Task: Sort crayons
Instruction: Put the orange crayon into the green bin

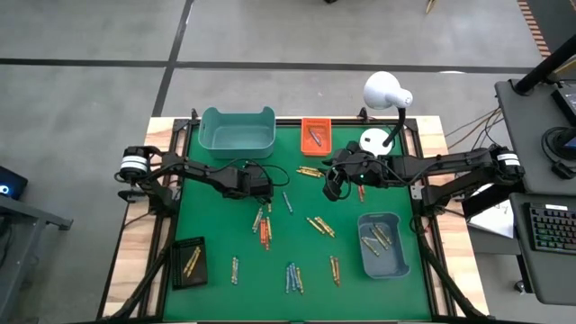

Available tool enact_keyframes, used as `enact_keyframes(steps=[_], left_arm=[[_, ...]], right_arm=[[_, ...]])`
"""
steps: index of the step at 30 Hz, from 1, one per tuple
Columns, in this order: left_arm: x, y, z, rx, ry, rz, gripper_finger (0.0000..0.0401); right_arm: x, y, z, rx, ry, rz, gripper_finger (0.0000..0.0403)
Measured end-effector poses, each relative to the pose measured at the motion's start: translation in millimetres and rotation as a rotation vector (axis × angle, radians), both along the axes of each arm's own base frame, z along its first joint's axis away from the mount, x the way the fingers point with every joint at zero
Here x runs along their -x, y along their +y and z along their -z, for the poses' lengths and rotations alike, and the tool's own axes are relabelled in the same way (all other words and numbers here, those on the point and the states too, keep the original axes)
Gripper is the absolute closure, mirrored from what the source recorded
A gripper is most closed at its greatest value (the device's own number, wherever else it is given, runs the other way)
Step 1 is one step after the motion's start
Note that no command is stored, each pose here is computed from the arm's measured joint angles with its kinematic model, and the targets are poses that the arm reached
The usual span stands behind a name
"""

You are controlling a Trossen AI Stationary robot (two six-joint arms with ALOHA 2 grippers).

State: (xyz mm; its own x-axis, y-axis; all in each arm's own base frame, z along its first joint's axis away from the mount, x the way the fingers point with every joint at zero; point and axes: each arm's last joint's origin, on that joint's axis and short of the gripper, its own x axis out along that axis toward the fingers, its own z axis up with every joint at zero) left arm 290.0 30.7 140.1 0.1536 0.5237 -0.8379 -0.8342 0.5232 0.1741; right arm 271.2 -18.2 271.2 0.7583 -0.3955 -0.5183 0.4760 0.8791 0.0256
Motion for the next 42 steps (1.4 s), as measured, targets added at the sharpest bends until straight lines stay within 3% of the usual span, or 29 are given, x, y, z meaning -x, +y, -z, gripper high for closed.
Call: enact_keyframes(steps=[33,42], left_arm=[[4.0,-3.7,15.0,0.025,-0.086,0.001,0.0228],[6.8,-5.1,21.8,0.018,-0.133,0.01,0.0271]], right_arm=[[0.0,0.0,0.0,-0.001,-0.001,0.001,0.0284],[0.0,0.0,0.0,0.001,0.0,0.0,0.0284]])
